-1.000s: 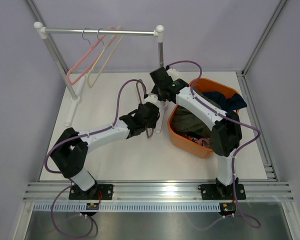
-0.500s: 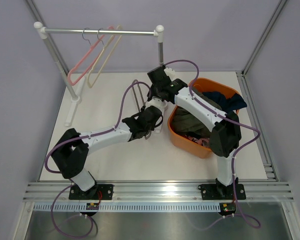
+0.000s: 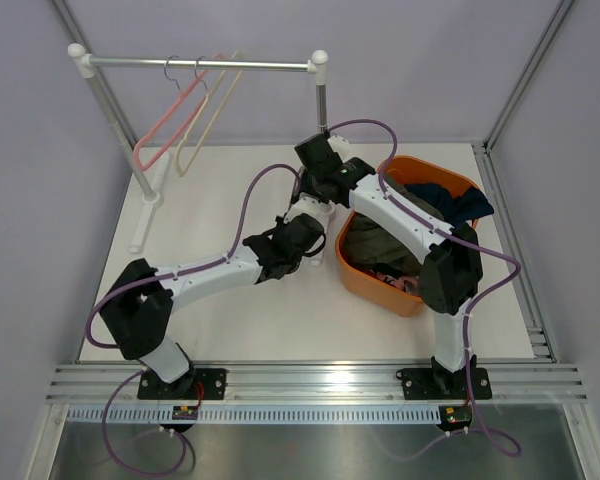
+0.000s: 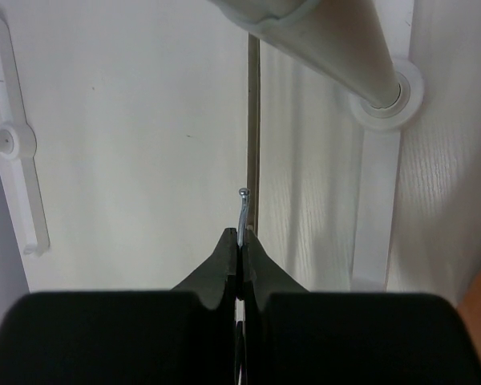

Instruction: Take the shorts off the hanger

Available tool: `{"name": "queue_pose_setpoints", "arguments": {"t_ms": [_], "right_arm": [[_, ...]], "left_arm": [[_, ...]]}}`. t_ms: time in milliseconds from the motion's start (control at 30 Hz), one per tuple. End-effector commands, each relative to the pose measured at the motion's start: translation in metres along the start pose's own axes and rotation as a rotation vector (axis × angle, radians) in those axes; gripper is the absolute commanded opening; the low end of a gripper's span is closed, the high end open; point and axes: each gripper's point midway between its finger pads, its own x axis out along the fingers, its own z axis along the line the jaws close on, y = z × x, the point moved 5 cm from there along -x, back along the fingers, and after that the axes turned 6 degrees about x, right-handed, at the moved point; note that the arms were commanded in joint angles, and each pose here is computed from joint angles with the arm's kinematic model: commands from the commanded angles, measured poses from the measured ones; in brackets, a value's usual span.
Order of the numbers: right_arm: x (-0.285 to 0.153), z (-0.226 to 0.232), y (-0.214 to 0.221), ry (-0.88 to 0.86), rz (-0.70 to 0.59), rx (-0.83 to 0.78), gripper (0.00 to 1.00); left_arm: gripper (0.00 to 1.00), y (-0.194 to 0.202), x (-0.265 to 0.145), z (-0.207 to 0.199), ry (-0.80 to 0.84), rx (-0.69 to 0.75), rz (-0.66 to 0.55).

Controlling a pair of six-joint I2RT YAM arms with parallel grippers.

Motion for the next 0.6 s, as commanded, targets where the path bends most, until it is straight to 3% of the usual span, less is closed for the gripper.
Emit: {"name": "queue_pose_setpoints", "arguments": {"t_ms": [0,567], "right_arm": [[-0.042,0.028,-0.022,-0.132,-0.055,0.007,0.02],[-0.083,0.036,-0.041,-0.228,-0.112,-0.039,0.63]], "left_arm": [[0.0,-0.026,-0.019,0.015,-0.038,-0.053,-0.077],[0.0,-0.045,-0.057,0.031,0.083,-0.071,-0.162]]}}
